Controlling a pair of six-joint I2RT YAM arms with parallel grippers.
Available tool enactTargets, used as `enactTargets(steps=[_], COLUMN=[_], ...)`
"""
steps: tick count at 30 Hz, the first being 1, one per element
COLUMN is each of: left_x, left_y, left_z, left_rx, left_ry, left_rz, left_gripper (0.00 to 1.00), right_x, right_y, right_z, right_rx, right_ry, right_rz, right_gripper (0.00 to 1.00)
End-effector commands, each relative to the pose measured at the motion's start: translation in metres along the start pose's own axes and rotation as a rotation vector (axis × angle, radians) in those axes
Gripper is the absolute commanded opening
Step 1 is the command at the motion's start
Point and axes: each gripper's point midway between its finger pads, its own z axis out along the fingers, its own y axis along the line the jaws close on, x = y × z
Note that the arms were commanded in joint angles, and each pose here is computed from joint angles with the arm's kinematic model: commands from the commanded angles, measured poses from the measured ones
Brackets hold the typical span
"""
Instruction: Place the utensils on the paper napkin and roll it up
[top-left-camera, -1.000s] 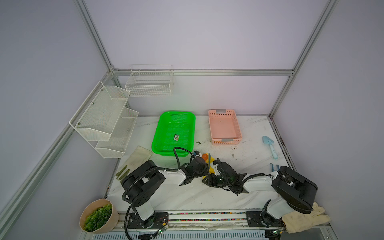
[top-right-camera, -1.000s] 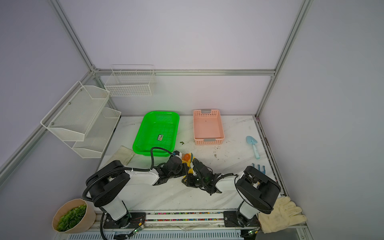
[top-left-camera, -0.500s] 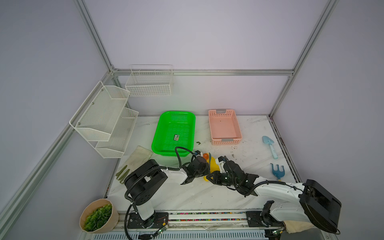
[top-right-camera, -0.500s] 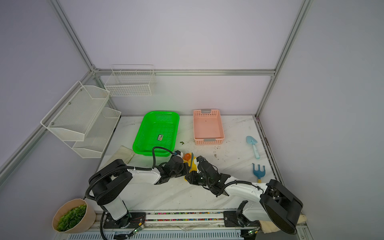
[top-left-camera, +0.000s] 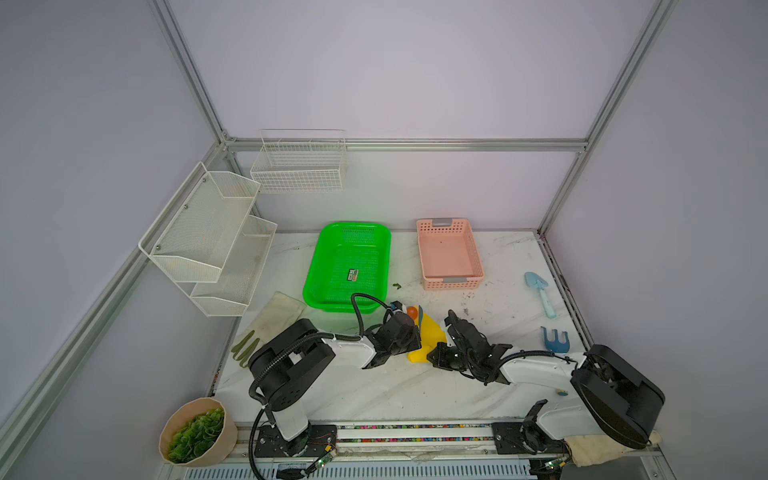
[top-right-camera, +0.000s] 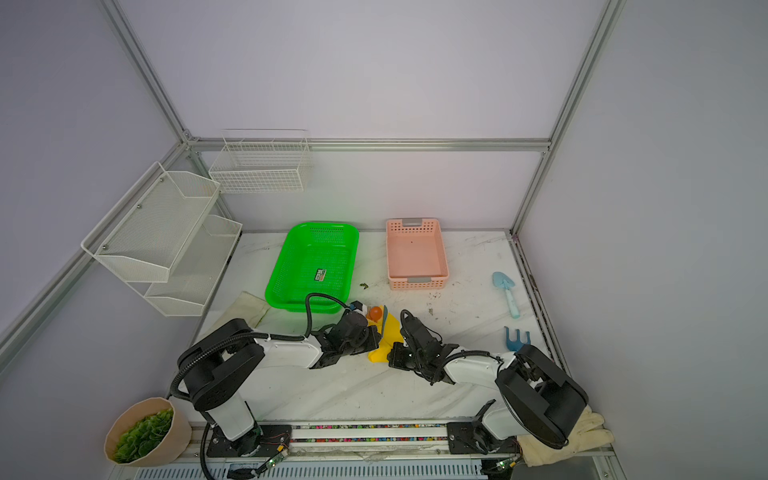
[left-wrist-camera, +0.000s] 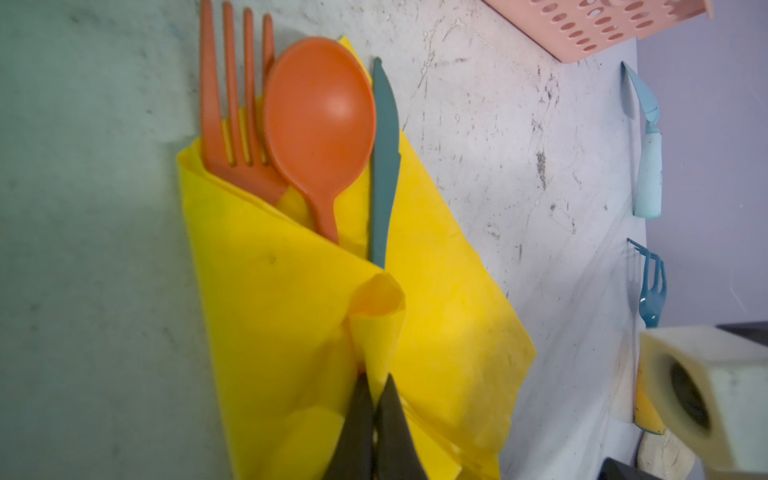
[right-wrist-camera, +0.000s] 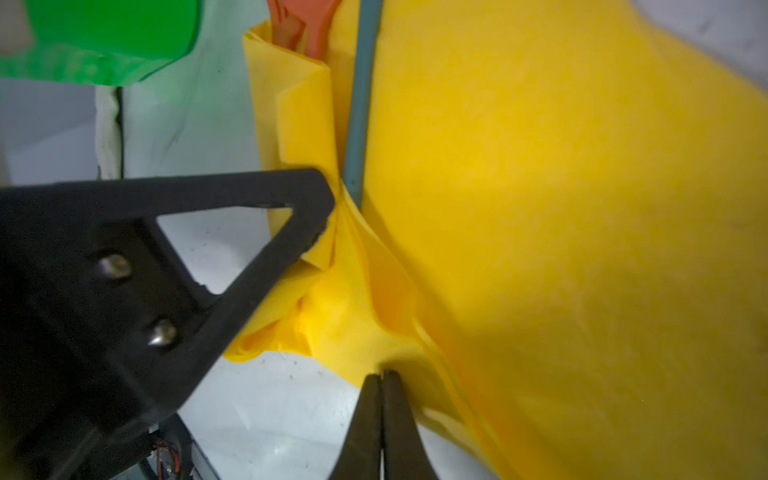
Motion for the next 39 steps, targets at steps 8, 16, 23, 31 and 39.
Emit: enactTargets(steps=[8, 16, 23, 31, 39], left_x=[-0.024, -0.03, -0.024, -0.018, -0.011], left_y=[-0.044, -0.06, -0.06, -0.071, -0.07], left_z=[-0.013, -0.019, -0.01, -0.001, 0.007], left_rx=[0.079, 0.097, 0.091, 0.106, 0.1], left_ry=[-0.06, -0.074, -0.045, -0.026, 0.0], left_rz=[0.047, 0.079, 0.084, 0.098, 0.105], left_gripper=[0.04, 0.04, 0.04, 0.04, 0.03], right_x=[-0.001, 0.012, 0.012, 0.013, 0.013], right_y=[-0.01, -0.015, -0.007, -0.003, 0.0], right_z=[0.013, 0.01, -0.006, -0.009, -0.011], right_rx=[0.021, 0.005, -0.027, -0.04, -0.054], right_ry=[0.009, 0.039, 0.026, 0.036, 0.037], right_rz=[-0.018, 0.015, 0.031, 0.031, 0.036], right_gripper=[0.06, 0.05, 0.06, 0.08, 0.08])
